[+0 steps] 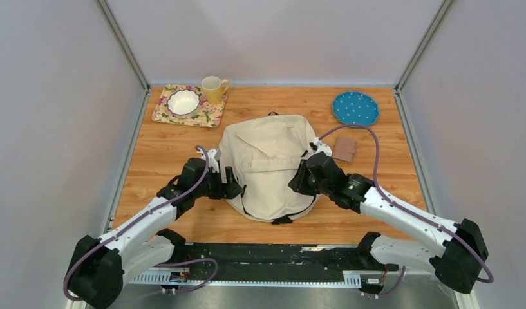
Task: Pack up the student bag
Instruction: Adjust the student bag at the center of the board.
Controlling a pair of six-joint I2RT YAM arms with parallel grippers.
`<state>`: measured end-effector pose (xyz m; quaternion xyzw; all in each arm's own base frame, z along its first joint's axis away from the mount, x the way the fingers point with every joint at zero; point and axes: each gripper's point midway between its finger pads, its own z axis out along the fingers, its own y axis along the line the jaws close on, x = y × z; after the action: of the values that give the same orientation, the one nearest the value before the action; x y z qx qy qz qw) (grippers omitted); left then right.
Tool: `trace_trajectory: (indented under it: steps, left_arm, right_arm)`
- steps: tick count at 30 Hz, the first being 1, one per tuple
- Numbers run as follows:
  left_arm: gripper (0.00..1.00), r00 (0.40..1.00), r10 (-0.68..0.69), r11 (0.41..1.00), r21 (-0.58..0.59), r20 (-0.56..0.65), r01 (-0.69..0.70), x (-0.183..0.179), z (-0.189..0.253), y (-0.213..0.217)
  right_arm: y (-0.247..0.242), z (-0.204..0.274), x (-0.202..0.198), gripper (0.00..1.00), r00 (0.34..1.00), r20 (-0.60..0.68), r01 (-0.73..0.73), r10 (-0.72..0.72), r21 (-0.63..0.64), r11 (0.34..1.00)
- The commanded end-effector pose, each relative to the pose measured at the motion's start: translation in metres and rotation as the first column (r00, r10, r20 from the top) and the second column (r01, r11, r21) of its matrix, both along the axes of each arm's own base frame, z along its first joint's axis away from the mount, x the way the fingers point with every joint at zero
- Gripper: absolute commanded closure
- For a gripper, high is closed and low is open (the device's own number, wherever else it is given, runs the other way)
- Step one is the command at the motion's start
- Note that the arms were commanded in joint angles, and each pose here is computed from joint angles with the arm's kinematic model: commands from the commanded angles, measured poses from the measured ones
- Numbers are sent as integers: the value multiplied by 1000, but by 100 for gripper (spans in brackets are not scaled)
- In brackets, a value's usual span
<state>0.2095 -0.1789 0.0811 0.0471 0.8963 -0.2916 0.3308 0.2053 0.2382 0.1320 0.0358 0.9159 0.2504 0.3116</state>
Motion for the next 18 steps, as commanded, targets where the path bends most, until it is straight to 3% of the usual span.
trace_trajectory:
  steps: [1, 9, 18]
  left_arm:
    - [10, 1000, 27, 999, -32, 4, -27, 17, 5, -2]
    - [11, 994, 112, 991, 78, 6, -112, 52, 3, 22]
    - [10, 998, 62, 996, -69, -21, -63, 57, -19, 19]
  right_arm:
    - [12, 26, -14, 72, 997, 20, -71, 69, 93, 993]
    - [19, 25, -46, 68, 989, -51, -125, 137, 193, 973]
    - [24, 30, -60, 57, 984, -51, -149, 172, 303, 941]
